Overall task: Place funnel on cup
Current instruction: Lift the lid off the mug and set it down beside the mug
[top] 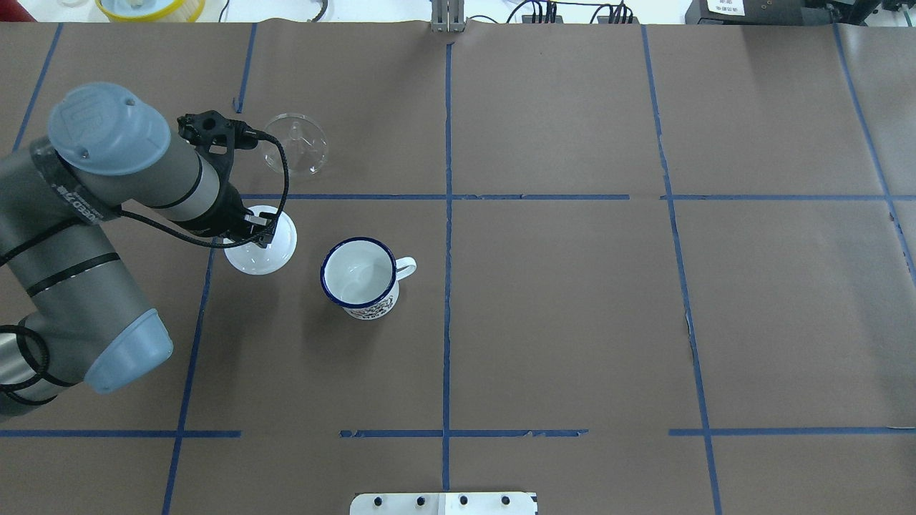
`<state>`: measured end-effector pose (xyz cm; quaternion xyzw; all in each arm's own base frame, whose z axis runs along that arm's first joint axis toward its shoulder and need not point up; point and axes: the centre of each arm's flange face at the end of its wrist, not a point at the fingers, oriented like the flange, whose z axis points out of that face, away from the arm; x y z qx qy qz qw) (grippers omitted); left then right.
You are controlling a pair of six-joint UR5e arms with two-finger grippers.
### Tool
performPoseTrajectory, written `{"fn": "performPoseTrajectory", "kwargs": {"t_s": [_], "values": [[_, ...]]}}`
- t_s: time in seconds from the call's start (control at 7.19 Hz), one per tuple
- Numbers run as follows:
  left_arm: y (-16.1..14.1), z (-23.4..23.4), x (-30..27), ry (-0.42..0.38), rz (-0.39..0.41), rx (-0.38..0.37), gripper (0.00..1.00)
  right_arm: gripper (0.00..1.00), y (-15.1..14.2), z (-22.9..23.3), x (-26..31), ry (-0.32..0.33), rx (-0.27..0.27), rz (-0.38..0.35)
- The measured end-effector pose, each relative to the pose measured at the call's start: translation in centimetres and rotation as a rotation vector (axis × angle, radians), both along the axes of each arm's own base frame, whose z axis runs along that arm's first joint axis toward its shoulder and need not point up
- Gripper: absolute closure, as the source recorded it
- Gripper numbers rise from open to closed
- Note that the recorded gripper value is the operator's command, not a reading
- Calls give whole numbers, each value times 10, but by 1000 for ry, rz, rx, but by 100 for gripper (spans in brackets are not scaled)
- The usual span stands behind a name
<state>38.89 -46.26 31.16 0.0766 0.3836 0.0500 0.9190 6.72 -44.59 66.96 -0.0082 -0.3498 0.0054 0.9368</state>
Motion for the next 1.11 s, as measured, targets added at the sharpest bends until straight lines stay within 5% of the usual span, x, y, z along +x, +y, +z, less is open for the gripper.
{"fn": "performPoseTrajectory", "kwargs": {"t_s": [0.28, 0.42, 0.56, 1.11], "values": [[-7, 32, 18, -30, 17, -19, 84, 0, 0, 0, 0, 0, 0, 0], [-8, 41, 22, -42, 21, -27, 58, 0, 0, 0, 0, 0, 0, 0], [-10, 47, 24, -49, 22, -33, 1, 0, 0, 0, 0, 0, -1, 0], [-13, 33, 14, -26, 2, -32, 0, 0, 0, 0, 0, 0, -1, 0]]}}
